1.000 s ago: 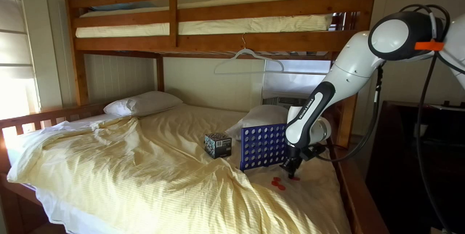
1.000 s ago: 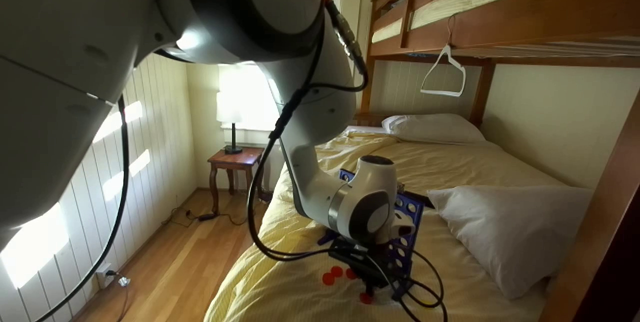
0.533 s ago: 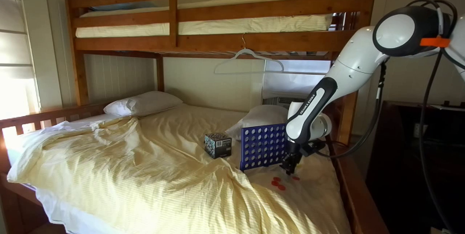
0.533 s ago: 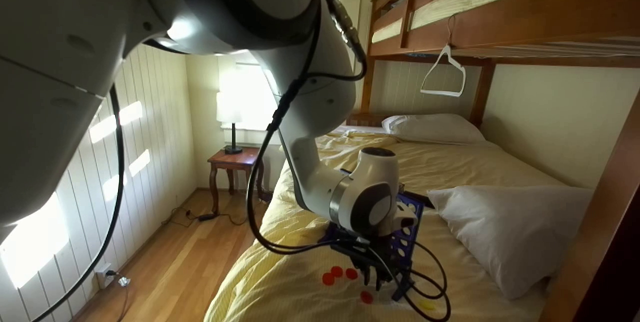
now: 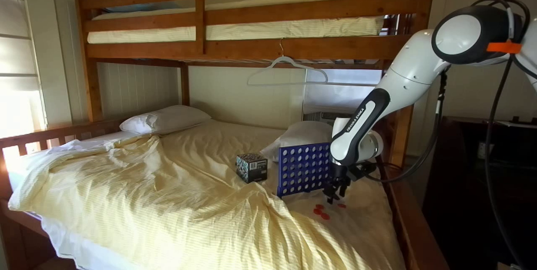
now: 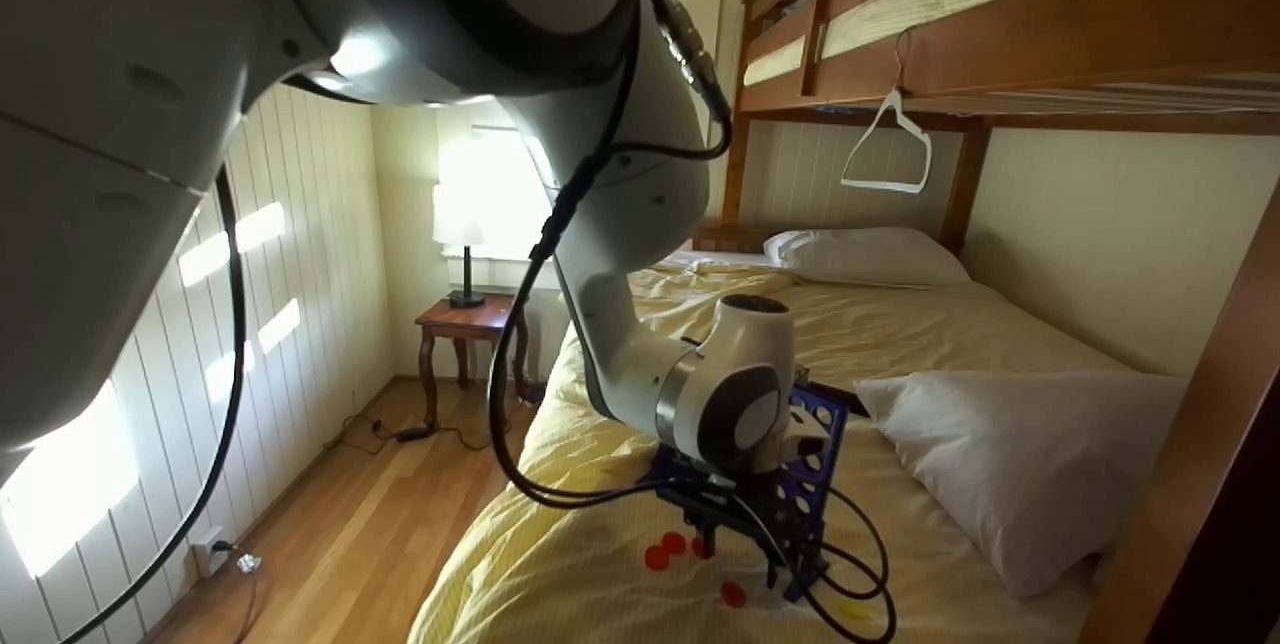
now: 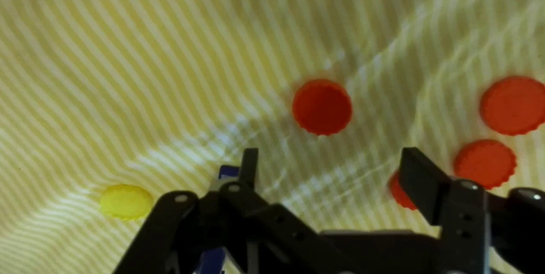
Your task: Put one orange disc in the blue board
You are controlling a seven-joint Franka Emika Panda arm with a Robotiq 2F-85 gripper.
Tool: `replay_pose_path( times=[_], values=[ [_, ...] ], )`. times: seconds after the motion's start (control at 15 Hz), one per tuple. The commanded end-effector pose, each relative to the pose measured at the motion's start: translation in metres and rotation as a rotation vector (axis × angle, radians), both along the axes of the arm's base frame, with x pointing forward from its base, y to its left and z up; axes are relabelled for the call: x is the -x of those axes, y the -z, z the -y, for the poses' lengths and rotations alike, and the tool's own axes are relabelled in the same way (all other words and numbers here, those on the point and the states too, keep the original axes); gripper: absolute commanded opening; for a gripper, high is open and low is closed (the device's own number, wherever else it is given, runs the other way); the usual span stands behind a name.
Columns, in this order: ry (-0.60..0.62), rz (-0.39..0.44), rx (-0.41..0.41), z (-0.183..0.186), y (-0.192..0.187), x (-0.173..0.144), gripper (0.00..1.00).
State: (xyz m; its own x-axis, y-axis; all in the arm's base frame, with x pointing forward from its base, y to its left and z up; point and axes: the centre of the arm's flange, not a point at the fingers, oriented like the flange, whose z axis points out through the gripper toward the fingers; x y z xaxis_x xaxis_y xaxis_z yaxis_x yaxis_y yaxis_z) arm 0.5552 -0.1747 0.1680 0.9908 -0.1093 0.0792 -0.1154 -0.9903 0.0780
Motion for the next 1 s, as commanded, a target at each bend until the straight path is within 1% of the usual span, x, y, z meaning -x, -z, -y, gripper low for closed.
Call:
replay_pose_path(
  times=[0.0, 0.27, 0.4, 0.8, 0.93],
  values=[
    [-0.006, -0.005, -0.046, 0.000, 0.003, 0.011, 1.00],
    [-0.026, -0.004, -0.147, 0.005, 0.010, 0.015, 1.00],
    [-0.029, 0.001, -0.176, 0.009, 0.012, 0.016, 0.97],
    [-0.034, -0.019, -0.193, 0.018, 0.014, 0.017, 0.97],
    [-0.030, -0.014, -0.196, 0.018, 0.014, 0.016, 0.91]
  ],
)
